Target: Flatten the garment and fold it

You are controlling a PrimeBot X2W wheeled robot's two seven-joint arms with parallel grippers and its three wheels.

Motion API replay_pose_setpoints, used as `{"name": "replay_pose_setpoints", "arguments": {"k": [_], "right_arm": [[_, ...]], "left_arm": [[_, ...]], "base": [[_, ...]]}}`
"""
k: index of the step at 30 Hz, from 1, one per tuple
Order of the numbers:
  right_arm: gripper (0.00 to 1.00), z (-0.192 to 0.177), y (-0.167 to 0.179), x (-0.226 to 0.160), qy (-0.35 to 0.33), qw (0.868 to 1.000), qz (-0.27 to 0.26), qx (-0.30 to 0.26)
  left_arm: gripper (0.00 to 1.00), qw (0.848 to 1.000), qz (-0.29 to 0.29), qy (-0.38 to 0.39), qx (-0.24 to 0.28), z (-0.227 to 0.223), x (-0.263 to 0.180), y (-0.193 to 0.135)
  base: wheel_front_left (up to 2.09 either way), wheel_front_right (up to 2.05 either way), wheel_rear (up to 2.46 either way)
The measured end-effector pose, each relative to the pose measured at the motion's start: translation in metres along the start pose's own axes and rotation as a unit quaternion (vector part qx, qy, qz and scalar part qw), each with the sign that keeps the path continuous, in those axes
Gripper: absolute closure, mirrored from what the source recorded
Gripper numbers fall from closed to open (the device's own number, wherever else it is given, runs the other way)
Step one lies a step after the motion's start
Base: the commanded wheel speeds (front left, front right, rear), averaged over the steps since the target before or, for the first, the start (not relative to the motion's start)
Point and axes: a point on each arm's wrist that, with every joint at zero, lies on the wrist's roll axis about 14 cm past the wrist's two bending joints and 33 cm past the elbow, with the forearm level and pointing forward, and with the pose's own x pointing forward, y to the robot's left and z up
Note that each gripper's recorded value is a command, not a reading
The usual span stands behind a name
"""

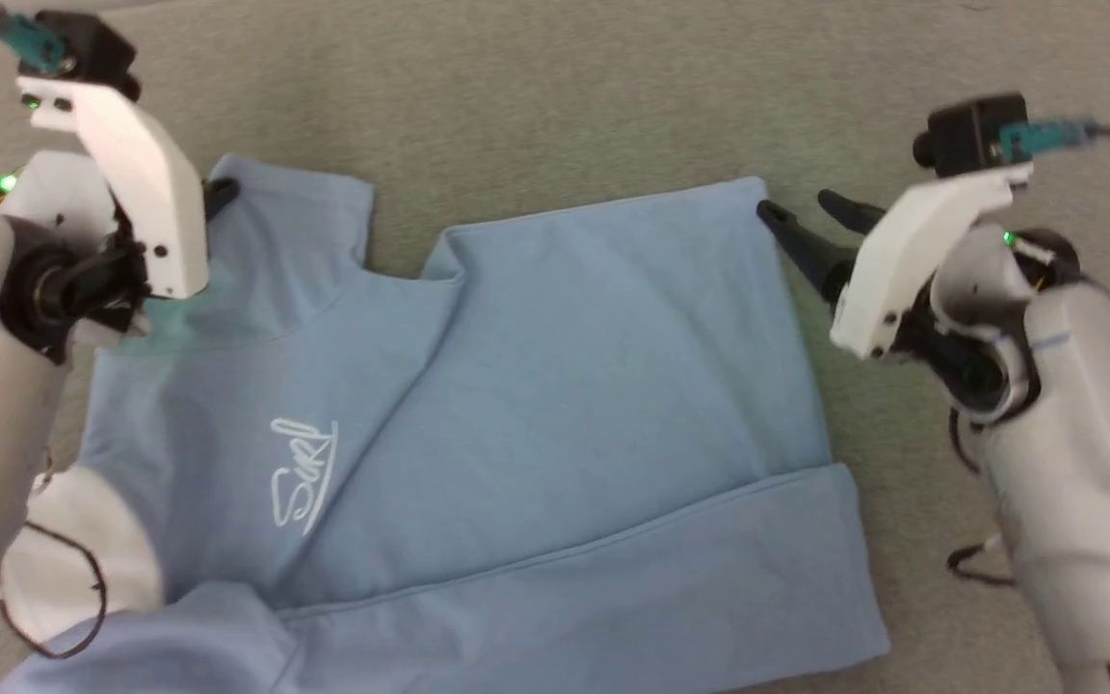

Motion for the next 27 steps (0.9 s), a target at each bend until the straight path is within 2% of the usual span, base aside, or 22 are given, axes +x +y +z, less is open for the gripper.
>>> {"name": "replay_pose_setpoints", "arguments": {"k": [7, 8, 9, 10, 11, 14, 16, 22, 27], "right_arm": [[0.0, -0.017, 0.004, 0.04, 0.11, 0.994, 0.0, -0.011], [0.21, -0.022, 0.005, 0.043, 0.129, 0.992, 0.001, -0.012], [0.61, -0.024, 0.006, 0.047, 0.146, 0.989, 0.001, -0.014], [0.94, -0.025, 0.006, 0.049, 0.162, 0.987, 0.0, -0.02], [1.0, -0.026, 0.006, 0.051, 0.175, 0.984, -0.001, -0.024], [1.0, -0.027, 0.011, 0.055, 0.192, 0.981, 0.004, -0.035], [1.0, -0.022, 0.013, 0.055, 0.178, 0.983, 0.005, -0.042], [1.0, 0.021, 0.018, 0.049, 0.064, 0.997, 0.011, -0.052], [1.0, 0.059, 0.019, 0.025, -0.018, 0.998, 0.013, -0.064]], "left_arm": [[1.0, 0.998, -0.002, -0.055, 0.007, 0.013, -0.015, 0.005], [1.0, 0.998, 0.0, -0.055, 0.005, 0.012, -0.016, 0.008], [1.0, 0.998, 0.002, -0.056, 0.003, 0.01, -0.016, 0.01], [1.0, 0.998, 0.004, -0.058, 0.002, 0.009, -0.017, 0.012], [1.0, 0.998, 0.004, -0.057, 0.002, 0.007, -0.018, 0.013], [1.0, 0.998, 0.01, -0.062, -0.001, 0.005, -0.021, 0.018], [1.0, 0.997, 0.013, -0.073, -0.002, 0.008, -0.025, 0.019], [1.0, 0.989, 0.022, -0.145, -0.002, 0.035, -0.048, 0.021], [1.0, 0.977, 0.03, -0.211, 0.007, 0.054, -0.082, 0.019]], "base": [[0.0, 0.0, 0.0], [0.0, 0.0, 0.0], [0.0, 0.0, 0.0], [0.0, 0.0, 0.0], [0.0, 0.0, 0.0], [0.0, 0.0, 0.0], [0.0, 0.0, 0.0], [0.0, 0.0, 0.0], [0.0, 0.0, 0.0]]}}
